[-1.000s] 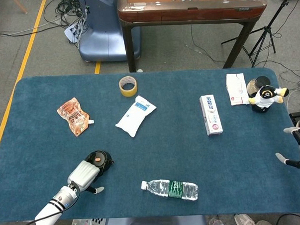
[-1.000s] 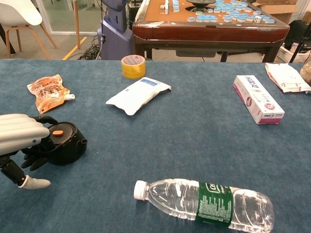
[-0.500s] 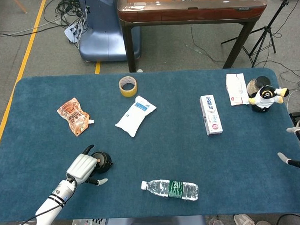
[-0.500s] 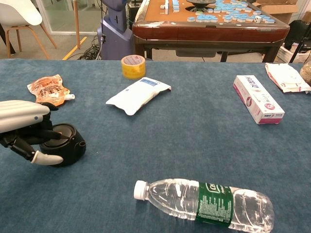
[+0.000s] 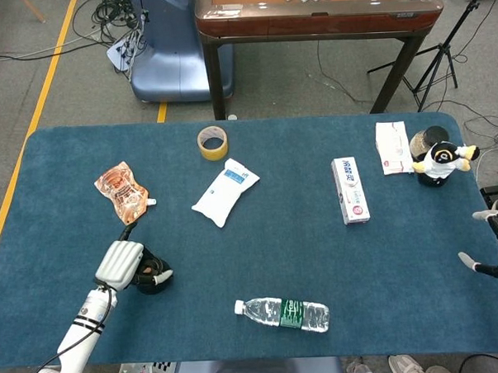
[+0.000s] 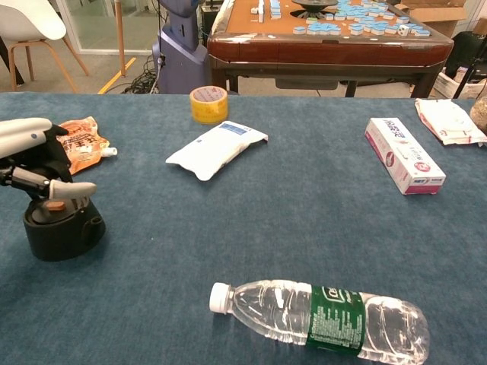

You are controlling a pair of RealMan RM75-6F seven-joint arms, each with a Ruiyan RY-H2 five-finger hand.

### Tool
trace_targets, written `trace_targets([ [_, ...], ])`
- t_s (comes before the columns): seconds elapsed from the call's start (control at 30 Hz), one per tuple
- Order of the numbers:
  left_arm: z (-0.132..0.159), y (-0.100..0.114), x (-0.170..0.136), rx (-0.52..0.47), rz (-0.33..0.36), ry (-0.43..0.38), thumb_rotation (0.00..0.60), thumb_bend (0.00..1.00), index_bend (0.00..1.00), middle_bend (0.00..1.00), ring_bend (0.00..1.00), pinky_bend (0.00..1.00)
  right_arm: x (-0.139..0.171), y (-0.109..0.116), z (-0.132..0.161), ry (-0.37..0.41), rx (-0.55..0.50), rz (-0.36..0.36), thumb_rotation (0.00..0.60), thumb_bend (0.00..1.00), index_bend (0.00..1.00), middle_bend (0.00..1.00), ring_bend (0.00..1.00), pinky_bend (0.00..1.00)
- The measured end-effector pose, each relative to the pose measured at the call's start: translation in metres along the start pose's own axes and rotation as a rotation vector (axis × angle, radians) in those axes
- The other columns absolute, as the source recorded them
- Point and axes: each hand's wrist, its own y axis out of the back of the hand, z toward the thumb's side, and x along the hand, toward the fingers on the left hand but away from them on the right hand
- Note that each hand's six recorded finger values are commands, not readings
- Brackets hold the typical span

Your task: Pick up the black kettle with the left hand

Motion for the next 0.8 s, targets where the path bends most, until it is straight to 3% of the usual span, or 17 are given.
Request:
trace_targets([
  [0.1, -0.006, 0.009, 0.0, -0.025, 0.044, 0.033, 0.351, 0.14, 1.0, 1.0, 1.0, 0.01, 0.001, 0.0, 0.0, -0.002, 0.001, 0.0, 0.6, 0.06, 0.3, 0.28, 0.14, 0.11],
  [0.23, -0.012, 0.02, -0.001, -0.051, 0.101, 0.071, 0.486, 0.14, 1.0, 1.0, 1.0, 0.04, 0.001, 0.0, -0.001, -0.005, 0.002, 0.001, 0.6, 0.06, 0.3, 0.28, 0.14, 0.11],
  [0.3, -0.015, 0.026, -0.001, -0.062, 0.132, 0.091, 0.478, 0.14, 1.0, 1.0, 1.0, 0.05, 0.002, -0.001, -0.001, -0.006, 0.003, 0.002, 0.6, 0.06, 0.3, 0.28, 0.14, 0.12],
  [0.4, -0.019, 0.032, -0.002, -0.076, 0.171, 0.118, 0.409, 0.16, 1.0, 1.0, 1.0, 0.06, 0.002, -0.001, -0.001, -0.007, 0.003, 0.004, 0.6, 0.06, 0.3, 0.28, 0.14, 0.11],
  [0.53, -0.022, 0.035, -0.002, -0.086, 0.193, 0.145, 0.339, 0.28, 1.0, 1.0, 1.0, 0.07, 0.002, -0.001, -0.001, -0.009, 0.004, 0.005, 0.6, 0.06, 0.3, 0.28, 0.14, 0.11],
  [0.63, -0.023, 0.035, -0.003, -0.09, 0.197, 0.153, 0.324, 0.31, 1.0, 1.0, 1.0, 0.08, 0.002, -0.002, -0.001, -0.01, 0.005, 0.007, 0.6, 0.06, 0.3, 0.28, 0.14, 0.11],
  [0.8, -0.024, 0.036, -0.003, -0.093, 0.213, 0.16, 0.367, 0.38, 1.0, 1.0, 1.0, 0.09, 0.003, -0.002, -0.002, -0.015, 0.005, 0.008, 0.6, 0.06, 0.3, 0.28, 0.14, 0.11],
])
